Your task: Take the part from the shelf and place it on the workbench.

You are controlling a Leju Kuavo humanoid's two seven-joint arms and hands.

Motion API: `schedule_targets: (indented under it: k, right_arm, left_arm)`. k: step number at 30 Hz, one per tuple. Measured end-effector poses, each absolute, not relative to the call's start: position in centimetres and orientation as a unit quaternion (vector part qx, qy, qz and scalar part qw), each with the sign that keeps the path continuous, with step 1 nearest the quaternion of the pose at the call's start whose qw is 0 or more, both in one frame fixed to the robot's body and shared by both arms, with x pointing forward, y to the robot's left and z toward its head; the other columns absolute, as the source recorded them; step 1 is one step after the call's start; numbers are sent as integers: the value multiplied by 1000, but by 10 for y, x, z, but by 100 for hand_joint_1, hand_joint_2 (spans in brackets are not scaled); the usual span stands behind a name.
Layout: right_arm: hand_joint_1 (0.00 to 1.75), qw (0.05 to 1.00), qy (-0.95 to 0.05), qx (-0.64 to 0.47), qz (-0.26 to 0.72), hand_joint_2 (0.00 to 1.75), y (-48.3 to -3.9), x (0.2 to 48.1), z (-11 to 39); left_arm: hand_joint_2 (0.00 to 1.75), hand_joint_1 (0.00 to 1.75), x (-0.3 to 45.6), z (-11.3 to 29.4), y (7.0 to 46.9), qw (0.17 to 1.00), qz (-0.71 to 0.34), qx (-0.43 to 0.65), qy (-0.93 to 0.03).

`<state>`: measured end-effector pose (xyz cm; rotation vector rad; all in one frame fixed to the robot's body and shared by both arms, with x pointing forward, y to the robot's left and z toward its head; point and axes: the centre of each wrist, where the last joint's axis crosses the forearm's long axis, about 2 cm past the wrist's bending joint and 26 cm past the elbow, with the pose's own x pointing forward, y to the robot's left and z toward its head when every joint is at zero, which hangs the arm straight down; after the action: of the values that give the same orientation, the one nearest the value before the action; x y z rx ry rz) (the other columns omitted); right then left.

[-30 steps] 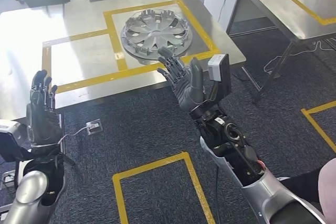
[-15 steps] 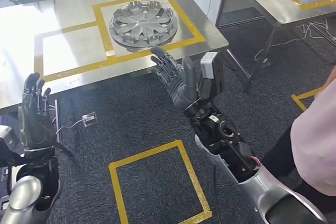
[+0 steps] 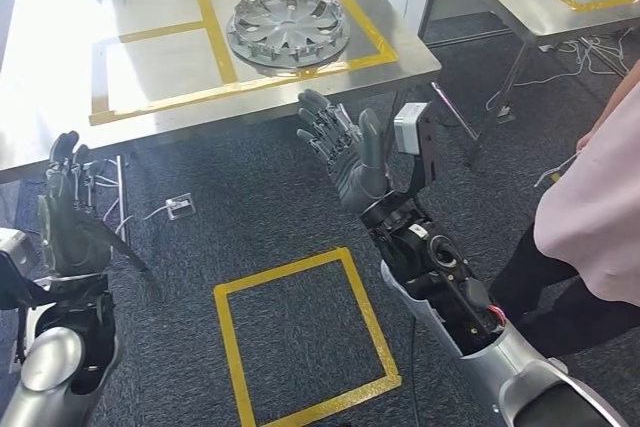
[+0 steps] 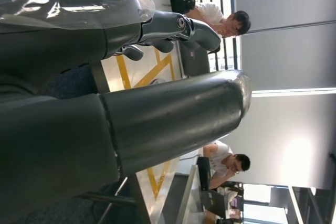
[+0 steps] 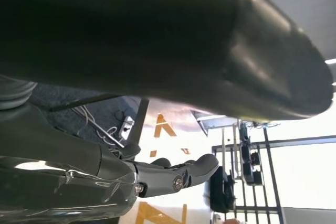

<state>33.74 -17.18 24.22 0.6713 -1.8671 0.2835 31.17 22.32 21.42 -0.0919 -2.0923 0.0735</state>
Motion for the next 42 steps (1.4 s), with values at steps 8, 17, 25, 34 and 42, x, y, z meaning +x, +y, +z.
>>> schedule_targets:
  k: [8,17,25,34,42]
  right_arm:
    - [0,533,-789,279,124,0,-171,338,246]
    - [0,535,-787,279,126,0,-171,337,245]
    - [0,536,-787,280,125,0,-171,337,245]
    - [0,545,-779,286,123,0,-171,335,240]
    - [0,543,-779,287,125,0,-171,335,241]
  left_arm:
    - [0,0,312,217,224,495,30,-38,-868]
    - [0,0,311,216,226,495,31,-36,-868]
    - [0,0,312,218,226,491,33,-36,-870]
    - [0,0,309,214,226,496,37,-34,-867]
    - [0,0,309,214,226,496,36,-33,-867]
